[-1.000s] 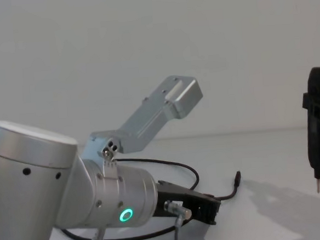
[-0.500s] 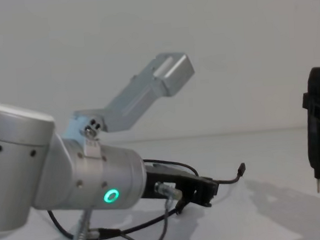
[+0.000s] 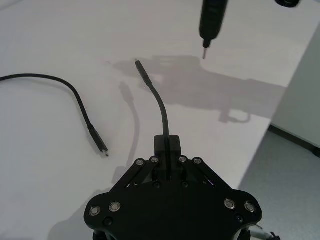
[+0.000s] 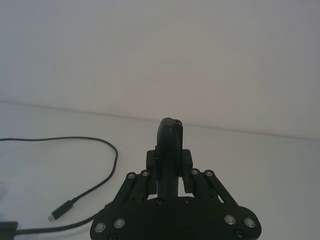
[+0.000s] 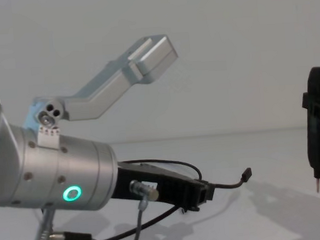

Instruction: Pick up the data cable with the one hand.

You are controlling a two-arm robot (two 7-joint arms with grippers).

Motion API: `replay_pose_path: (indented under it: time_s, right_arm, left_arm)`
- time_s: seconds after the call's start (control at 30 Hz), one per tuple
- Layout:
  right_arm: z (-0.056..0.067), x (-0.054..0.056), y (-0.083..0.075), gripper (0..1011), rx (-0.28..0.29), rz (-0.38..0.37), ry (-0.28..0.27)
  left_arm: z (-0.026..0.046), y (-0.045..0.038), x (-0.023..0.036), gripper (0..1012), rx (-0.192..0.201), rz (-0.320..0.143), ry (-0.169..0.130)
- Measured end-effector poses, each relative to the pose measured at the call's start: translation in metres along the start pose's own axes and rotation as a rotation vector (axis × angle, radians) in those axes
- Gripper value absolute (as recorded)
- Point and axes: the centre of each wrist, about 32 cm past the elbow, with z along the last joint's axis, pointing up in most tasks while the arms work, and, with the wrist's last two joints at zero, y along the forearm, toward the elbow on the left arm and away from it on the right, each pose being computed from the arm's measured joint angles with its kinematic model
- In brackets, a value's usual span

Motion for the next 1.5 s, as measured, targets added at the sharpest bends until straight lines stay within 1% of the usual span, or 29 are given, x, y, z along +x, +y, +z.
replay_pose_path:
  time_s: [0.03,0.13,0.33,0.6,0.7,0.8,0.83,0.87,0.97,1.1,1.5]
  right_arm:
    - [0.000,0.000,0.000,279,0.001,0.000,0.002]
    - [0.002,-0.002,0.001,279,0.009,0.001,0.012]
    - [0.008,-0.008,0.006,279,0.028,0.003,0.059]
    - [0.018,-0.021,0.014,279,0.045,-0.005,0.150]
    - [0.022,-0.028,0.019,279,0.050,-0.008,0.198]
    - [0.023,-0.033,0.022,279,0.051,-0.010,0.227]
    - [0.023,-0.033,0.022,279,0.051,-0.010,0.227]
    - [0.023,-0.037,0.024,279,0.050,-0.011,0.241]
    - [0.023,-0.039,0.026,279,0.046,-0.012,0.252]
    - [0.020,-0.044,0.030,279,0.039,-0.013,0.270]
    - [0.011,-0.049,0.037,279,0.027,-0.017,0.291]
  left_arm:
    - [0.0000,0.0026,-0.0005,40,0.002,-0.006,0.001]
    - [0.0001,0.0059,-0.0011,40,0.004,-0.013,0.002]
    - [0.0002,0.0126,-0.0025,40,0.010,-0.028,0.004]
    - [0.0004,0.0168,-0.0035,40,0.013,-0.037,0.005]
    - [0.0005,0.0178,-0.0038,40,0.013,-0.040,0.005]
    - [0.0005,0.0187,-0.0041,40,0.014,-0.042,0.005]
    - [0.0006,0.0189,-0.0041,40,0.014,-0.042,0.005]
    - [0.0006,0.0193,-0.0041,40,0.014,-0.043,0.005]
    - [0.0007,0.0196,-0.0043,40,0.014,-0.044,0.005]
    - [0.0006,0.0202,-0.0044,40,0.015,-0.046,0.005]
    - [0.0008,0.0212,-0.0045,40,0.016,-0.047,0.005]
